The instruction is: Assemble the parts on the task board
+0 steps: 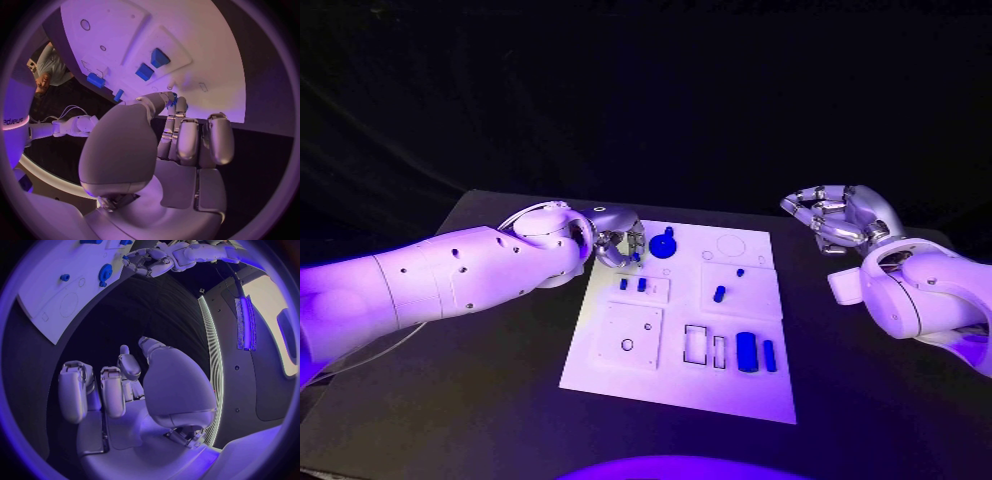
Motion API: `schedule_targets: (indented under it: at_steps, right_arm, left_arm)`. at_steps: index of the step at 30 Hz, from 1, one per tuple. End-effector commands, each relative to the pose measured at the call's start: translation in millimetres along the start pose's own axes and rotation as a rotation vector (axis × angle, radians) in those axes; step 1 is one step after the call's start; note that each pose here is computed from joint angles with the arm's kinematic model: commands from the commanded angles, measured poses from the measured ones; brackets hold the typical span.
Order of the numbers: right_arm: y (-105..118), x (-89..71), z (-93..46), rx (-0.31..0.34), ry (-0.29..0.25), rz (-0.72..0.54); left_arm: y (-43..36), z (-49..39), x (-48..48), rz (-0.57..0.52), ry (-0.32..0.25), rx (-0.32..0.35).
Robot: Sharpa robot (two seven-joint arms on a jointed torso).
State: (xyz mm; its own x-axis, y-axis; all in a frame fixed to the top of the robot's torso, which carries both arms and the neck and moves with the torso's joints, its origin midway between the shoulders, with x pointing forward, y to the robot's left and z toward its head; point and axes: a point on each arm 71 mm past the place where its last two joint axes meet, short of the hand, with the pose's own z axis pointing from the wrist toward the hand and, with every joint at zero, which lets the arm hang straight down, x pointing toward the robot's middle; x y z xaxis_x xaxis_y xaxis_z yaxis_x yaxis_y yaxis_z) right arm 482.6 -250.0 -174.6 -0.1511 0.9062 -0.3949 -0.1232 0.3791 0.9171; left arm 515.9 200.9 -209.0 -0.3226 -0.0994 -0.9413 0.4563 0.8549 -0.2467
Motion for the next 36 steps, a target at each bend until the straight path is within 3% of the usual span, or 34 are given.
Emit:
schedule_targets:
  at_steps: [1, 23, 36]
  right_arm:
    - [0.9, 1.2, -0.2, -0.013, 0.007, -0.003]
    - [1.4, 2.0, -0.2, -0.014, 0.008, -0.002]
    - [1.4, 1.8, -0.3, -0.014, 0.007, -0.002]
  left_arm:
    - [-1.3, 1.6, 1.9, -0.009, 0.028, -0.002]
    - [-6.1, 6.2, 6.6, -0.017, 0.064, 0.007]
    - [-5.1, 7.3, 10.0, -0.016, 0.098, -0.009]
